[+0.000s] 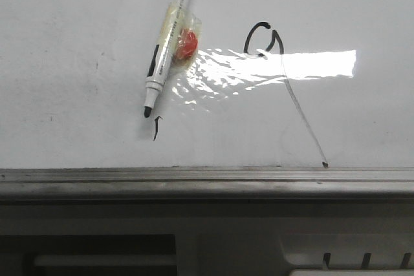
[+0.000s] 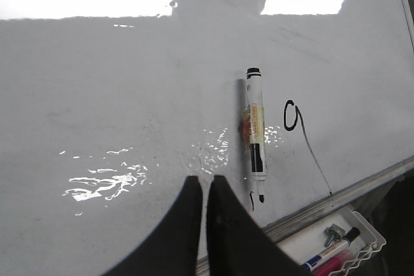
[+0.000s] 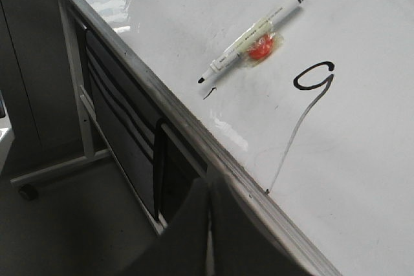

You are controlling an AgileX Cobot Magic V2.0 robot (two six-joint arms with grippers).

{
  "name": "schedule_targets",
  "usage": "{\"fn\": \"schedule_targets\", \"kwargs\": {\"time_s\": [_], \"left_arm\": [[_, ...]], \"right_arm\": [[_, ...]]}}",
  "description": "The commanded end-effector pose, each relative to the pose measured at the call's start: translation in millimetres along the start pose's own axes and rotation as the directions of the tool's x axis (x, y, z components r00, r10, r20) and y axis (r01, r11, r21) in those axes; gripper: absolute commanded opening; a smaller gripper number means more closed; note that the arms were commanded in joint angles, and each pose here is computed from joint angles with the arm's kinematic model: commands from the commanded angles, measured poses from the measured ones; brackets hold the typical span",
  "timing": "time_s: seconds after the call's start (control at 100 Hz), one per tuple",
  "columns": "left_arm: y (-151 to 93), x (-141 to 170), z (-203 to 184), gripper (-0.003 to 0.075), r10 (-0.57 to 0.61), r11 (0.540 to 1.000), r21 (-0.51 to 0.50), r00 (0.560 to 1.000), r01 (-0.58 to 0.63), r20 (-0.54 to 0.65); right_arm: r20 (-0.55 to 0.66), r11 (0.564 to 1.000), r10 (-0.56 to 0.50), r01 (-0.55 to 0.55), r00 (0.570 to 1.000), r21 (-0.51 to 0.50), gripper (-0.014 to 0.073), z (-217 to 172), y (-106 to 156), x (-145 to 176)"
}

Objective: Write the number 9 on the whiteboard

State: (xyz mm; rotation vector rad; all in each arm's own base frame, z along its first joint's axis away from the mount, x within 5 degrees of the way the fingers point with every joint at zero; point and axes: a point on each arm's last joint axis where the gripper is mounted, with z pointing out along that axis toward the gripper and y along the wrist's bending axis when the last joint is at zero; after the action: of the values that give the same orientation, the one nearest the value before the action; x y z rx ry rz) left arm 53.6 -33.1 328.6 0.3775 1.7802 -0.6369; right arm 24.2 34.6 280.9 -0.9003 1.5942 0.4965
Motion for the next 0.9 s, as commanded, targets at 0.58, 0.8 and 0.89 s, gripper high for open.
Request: {"fn": "schedule_targets", "kwargs": {"time_s": [0.58, 0.8, 0.89], "left_arm": [[20, 54, 19, -0.002, 0.077, 0.996, -0.057, 0.972, -0.066, 0.223], [31, 77, 11, -0.002, 0.034, 0.997, -0.08, 0.963, -0.013, 0.266], [36, 81, 6, -0.002, -0.008, 0.993, -0.108, 0.955, 0.042, 0.298]], "right_arm": [[0.083, 0.999, -0.005, 0.002, 0.997, 0.032, -0.0069, -2, -3, -13], [0.083, 0.999, -0.005, 0.002, 0.997, 0.032, -0.0069, -2, -3, -13], [0.083, 0.999, -0.005, 0.002, 0.997, 0.032, -0.0069, -2, -3, -13]]}}
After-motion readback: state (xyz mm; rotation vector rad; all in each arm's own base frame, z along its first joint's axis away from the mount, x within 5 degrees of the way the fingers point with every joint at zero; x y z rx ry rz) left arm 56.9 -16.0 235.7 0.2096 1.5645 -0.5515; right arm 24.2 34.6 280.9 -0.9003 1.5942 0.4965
